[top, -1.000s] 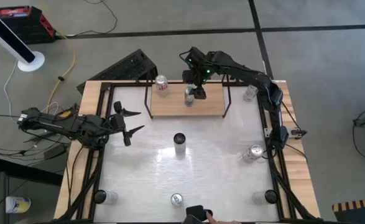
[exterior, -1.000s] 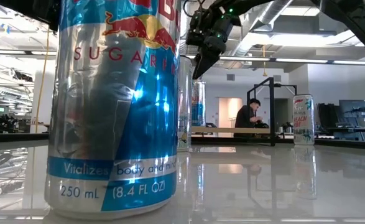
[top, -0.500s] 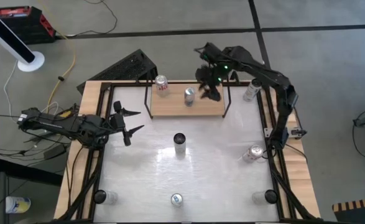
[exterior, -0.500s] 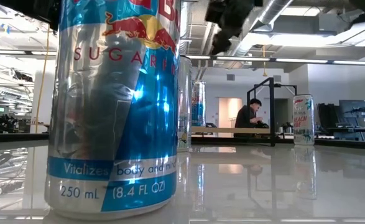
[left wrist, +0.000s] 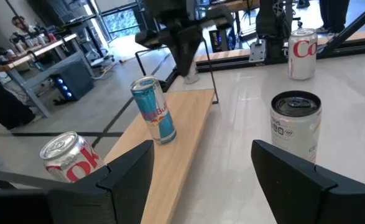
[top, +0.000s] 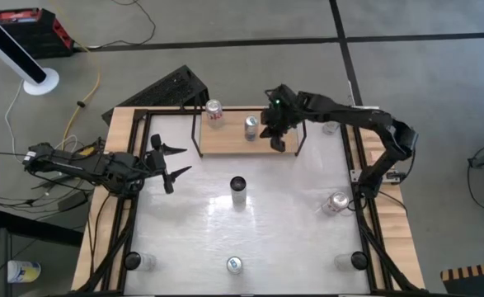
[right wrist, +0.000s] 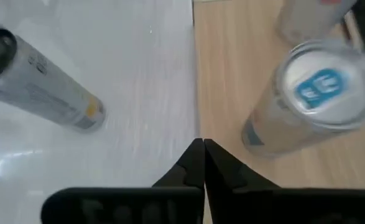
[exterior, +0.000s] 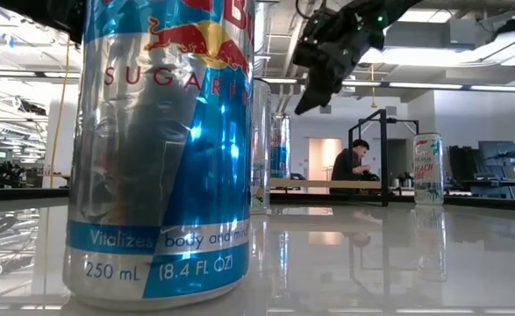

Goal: Place canned beverage on shelf
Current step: Put the top left blue soda can on the shelf

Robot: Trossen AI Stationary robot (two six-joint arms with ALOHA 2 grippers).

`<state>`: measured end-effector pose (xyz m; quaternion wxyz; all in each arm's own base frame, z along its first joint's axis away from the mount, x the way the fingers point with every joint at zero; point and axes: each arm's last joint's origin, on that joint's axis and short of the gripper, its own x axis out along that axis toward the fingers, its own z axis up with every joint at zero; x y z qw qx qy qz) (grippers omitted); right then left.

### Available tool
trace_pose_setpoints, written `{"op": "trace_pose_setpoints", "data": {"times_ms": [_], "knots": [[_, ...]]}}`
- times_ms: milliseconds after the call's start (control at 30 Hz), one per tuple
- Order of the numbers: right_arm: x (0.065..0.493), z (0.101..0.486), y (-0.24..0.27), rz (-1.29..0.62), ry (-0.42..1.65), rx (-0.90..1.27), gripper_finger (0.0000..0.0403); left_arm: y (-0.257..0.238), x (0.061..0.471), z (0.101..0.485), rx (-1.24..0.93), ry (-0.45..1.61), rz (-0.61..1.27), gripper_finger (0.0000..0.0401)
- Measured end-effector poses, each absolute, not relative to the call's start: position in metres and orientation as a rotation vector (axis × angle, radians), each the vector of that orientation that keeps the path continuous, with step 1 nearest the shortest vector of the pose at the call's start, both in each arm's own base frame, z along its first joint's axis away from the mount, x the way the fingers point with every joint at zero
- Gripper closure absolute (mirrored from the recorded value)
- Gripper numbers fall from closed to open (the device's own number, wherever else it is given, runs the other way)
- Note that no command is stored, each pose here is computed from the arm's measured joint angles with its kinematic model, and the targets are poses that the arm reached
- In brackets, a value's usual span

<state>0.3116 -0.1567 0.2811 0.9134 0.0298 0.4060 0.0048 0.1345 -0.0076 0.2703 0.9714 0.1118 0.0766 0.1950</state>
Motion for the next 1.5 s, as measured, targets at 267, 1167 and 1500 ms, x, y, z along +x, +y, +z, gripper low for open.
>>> {"op": "trace_pose_setpoints", "data": {"times_ms": [267, 1167, 1500], "knots": [[0.329, 0.244, -0.168, -0.092, 0.958, 0.020, 0.0388, -0.008, 0.135, 0.270, 0.199, 0.150, 0.396, 0.0145], [0.345, 0.236, -0.204, -0.284, 0.809, -0.141, 0.0384, -0.007, 0.134, 0.269, 0.201, 0.160, 0.404, 0.0145], [0.348, 0.242, -0.209, -0.313, 0.730, -0.164, 0.0384, -0.007, 0.134, 0.267, 0.193, 0.178, 0.401, 0.0145]]}}
